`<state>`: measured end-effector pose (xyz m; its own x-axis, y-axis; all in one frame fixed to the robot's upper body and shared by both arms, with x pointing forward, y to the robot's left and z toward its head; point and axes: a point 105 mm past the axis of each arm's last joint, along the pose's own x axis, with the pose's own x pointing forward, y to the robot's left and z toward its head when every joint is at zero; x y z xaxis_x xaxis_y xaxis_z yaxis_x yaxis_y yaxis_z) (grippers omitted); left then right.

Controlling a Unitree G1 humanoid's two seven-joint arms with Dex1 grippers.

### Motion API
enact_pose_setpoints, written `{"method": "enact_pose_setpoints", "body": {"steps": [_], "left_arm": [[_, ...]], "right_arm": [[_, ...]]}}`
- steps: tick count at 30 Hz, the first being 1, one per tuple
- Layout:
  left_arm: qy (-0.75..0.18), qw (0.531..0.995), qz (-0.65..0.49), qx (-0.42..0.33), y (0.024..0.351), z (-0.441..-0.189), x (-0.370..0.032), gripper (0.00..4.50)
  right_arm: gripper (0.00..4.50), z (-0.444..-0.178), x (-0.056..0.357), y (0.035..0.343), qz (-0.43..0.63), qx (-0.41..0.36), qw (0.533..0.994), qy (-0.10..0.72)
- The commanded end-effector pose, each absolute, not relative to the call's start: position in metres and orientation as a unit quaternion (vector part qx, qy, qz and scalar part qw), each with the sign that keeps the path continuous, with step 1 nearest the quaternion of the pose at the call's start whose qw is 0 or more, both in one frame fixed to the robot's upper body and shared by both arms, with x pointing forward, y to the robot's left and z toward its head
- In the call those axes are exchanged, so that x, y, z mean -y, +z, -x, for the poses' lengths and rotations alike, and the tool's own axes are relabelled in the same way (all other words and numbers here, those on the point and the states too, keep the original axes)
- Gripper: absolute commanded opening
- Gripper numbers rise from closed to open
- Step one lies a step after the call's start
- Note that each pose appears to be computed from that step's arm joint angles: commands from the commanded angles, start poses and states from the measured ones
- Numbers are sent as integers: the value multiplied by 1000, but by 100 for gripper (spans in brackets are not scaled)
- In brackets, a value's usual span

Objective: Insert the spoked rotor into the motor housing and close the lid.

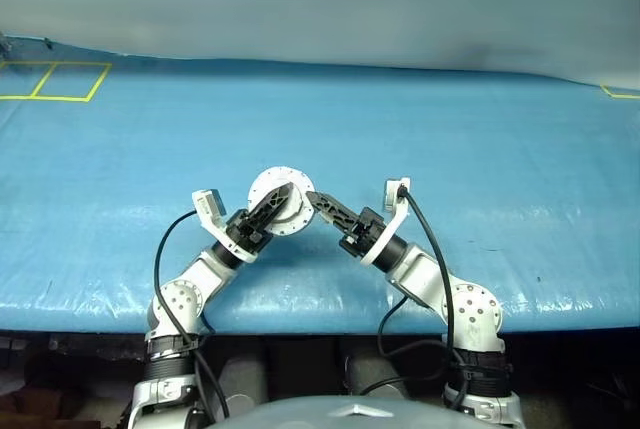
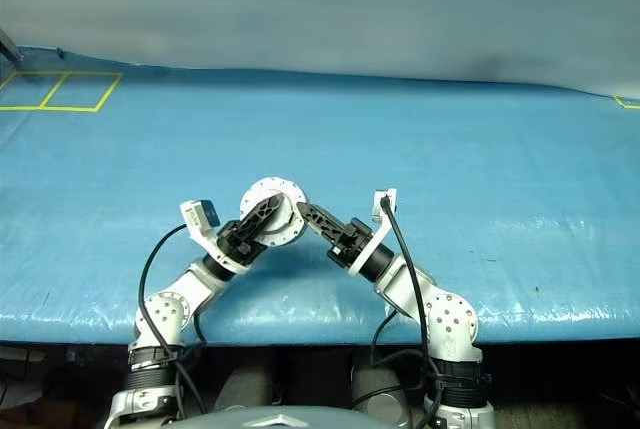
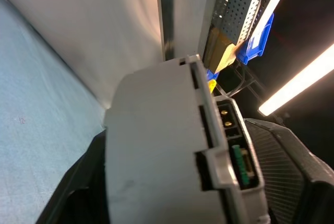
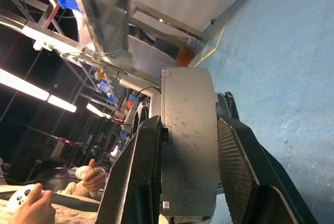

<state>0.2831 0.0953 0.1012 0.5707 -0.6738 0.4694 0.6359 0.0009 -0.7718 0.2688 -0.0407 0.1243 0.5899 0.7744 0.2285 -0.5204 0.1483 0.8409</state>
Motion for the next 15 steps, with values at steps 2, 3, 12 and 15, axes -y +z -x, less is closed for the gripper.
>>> {"method": "enact_pose_setpoints", "body": {"steps": [2,3,12,15], "left_arm": [[-497,696,518,-8,113,-273,-90,266],[-495,700,515,-15,110,-273,-89,266],[-461,736,492,-52,91,-273,-86,266],[-445,749,488,-44,89,-275,-87,266]], "right_arm": [[121,-271,41,138,-488,-98,747,442],[121,-272,41,138,-487,-98,749,439],[255,-291,51,119,-448,-95,807,374],[318,-306,63,112,-389,-70,862,317]]}}
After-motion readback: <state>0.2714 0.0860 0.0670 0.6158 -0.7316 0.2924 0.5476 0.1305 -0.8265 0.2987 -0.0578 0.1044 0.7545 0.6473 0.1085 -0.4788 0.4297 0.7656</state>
